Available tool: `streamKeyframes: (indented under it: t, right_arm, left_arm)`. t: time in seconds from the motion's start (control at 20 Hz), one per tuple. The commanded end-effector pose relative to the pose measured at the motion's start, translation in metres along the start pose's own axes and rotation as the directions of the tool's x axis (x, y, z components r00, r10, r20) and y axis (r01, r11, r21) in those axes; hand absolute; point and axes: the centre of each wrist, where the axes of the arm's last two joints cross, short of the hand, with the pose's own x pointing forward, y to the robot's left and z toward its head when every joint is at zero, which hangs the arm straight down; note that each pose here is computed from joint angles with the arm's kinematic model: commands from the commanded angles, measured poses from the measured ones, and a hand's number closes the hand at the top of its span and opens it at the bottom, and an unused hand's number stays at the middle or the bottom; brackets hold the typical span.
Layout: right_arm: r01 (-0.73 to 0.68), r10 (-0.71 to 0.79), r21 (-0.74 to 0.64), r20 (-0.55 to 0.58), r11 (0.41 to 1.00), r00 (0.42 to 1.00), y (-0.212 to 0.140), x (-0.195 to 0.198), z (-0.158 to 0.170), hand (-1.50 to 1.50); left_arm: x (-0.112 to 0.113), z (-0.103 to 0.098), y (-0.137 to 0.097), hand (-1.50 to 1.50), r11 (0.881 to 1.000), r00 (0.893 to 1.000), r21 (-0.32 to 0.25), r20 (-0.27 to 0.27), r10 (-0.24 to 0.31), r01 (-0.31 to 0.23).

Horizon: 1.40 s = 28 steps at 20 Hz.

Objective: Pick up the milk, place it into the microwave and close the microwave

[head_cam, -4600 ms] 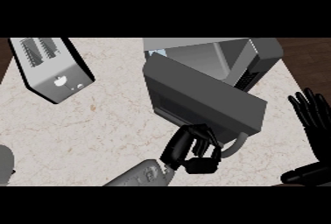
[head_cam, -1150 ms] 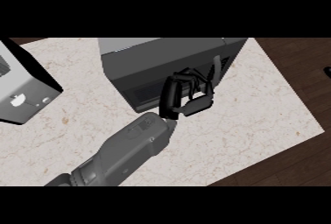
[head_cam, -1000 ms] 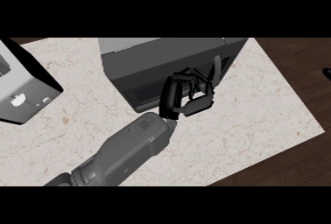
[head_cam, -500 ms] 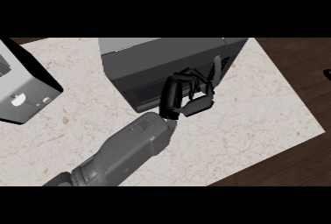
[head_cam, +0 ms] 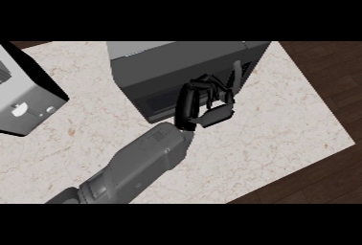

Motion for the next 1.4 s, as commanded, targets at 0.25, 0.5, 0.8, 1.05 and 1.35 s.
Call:
streamKeyframes:
  t: [0.25,0.5,0.8,1.05,1.35]
  right_arm:
    - [0.05,-0.052,0.043,0.041,0.998,0.998,0.001,0.0,-0.005,-1.5]
    - [0.073,-0.075,0.081,0.027,0.994,0.997,0.001,0.003,-0.004,-1.5]
    - [0.05,-0.052,0.087,0.018,0.995,0.998,-0.002,0.015,-0.004,-1.5]
    - [0.056,-0.057,0.07,0.017,0.996,0.998,0.0,0.02,0.004,-1.5]
    - [0.058,-0.058,0.048,0.002,0.997,0.998,0.003,0.023,0.009,-1.5]
  left_arm:
    - [-0.008,-0.02,0.013,1.5,0.989,0.988,0.005,-0.047,-0.144,0.145]
    - [-0.019,-0.011,0.023,1.5,0.98,0.975,0.069,-0.136,-0.174,0.184]
    - [-0.026,-0.005,0.03,1.5,0.962,0.959,0.132,-0.188,-0.211,0.237]
    - [-0.034,0.004,0.039,1.5,0.963,0.956,0.159,-0.238,-0.174,0.215]
    - [-0.034,0.004,0.034,-1.5,0.973,0.959,0.142,-0.245,-0.143,0.182]
